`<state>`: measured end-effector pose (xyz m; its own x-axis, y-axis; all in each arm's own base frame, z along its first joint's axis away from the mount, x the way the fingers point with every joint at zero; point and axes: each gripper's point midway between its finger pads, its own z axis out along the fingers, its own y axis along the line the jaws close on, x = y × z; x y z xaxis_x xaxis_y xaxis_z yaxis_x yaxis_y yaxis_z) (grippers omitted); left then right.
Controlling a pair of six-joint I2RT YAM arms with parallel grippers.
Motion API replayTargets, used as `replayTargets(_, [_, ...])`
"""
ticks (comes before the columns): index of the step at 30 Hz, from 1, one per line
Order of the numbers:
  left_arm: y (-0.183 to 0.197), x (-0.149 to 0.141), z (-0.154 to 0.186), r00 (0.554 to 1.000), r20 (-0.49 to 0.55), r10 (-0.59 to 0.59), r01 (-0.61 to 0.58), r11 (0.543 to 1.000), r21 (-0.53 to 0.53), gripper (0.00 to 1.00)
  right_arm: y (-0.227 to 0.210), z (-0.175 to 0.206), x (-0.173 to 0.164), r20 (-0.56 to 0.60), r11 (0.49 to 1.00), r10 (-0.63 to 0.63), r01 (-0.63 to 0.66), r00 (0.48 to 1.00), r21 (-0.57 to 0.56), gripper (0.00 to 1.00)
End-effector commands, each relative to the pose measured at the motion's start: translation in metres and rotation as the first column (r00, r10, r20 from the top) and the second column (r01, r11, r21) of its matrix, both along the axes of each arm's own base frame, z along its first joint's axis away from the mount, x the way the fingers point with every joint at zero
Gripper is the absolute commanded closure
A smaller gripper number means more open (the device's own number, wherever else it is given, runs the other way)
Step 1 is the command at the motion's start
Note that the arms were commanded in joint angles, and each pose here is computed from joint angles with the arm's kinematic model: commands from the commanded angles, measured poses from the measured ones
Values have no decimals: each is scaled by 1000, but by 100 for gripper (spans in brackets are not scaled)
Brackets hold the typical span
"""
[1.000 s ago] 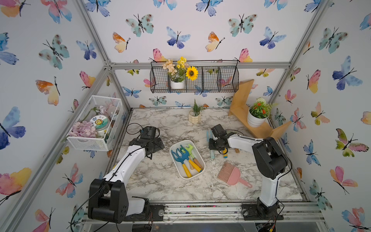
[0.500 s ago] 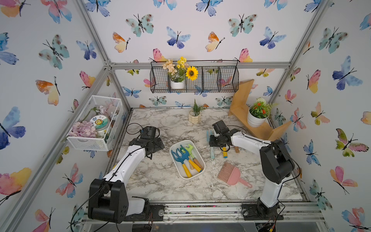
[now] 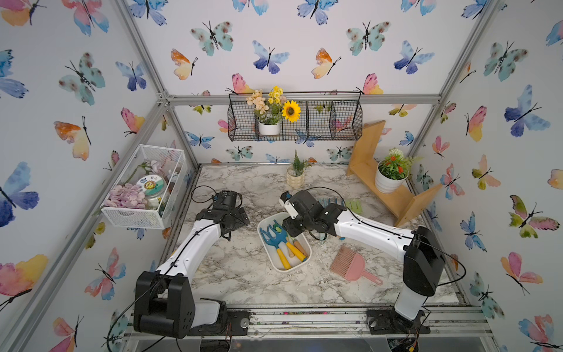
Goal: Take the hand rake out of the storage box
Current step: Place the rake at the center of the board, then pick up the rake from the storage box.
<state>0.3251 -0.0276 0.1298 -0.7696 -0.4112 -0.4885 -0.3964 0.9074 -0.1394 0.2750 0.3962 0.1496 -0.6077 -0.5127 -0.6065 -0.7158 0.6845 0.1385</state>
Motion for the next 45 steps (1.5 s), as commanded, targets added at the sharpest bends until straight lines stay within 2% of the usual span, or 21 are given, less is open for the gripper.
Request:
replayTargets(1, [-3, 3, 6, 1000, -4, -8, 8, 1000, -21, 0, -7, -37, -18, -58, 986, 94, -101, 994, -136, 54])
replayTargets(11, [-3, 3, 10, 1000, 1, -7, 7, 1000, -19, 0, -19, -80, -32, -113, 956, 118, -144, 987, -255, 52])
replayTargets(24, [-1, 1, 7, 1000, -5, -2, 2, 1000, -17, 0, -16, -114, -35, -141, 944, 120, -157, 983, -290, 53])
replayTargets(28, [-2, 1, 6, 1000, -6, -3, 3, 1000, -17, 0, -13, -122, -40, -148, 937, 128, -169, 981, -306, 56])
replayTargets(30, [-1, 0, 5, 1000, -7, -1, 1, 1000, -18, 0, -12, -125, -42, -150, 934, 130, -172, 980, -314, 60])
replayTargets(33, [-1, 0, 5, 1000, -8, 0, 0, 1000, -16, 0, -11, -122, -40, -137, 937, 117, -155, 984, -312, 68])
replayTargets(36, [-1, -1, 5, 1000, -6, 0, 0, 1000, -14, 0, -7, -107, -35, -108, 948, 105, -132, 989, -290, 72])
replayTargets(45, [0, -1, 6, 1000, -5, 3, -3, 1000, -15, 0, 6, -52, -23, -32, 967, 111, -116, 993, -228, 73])
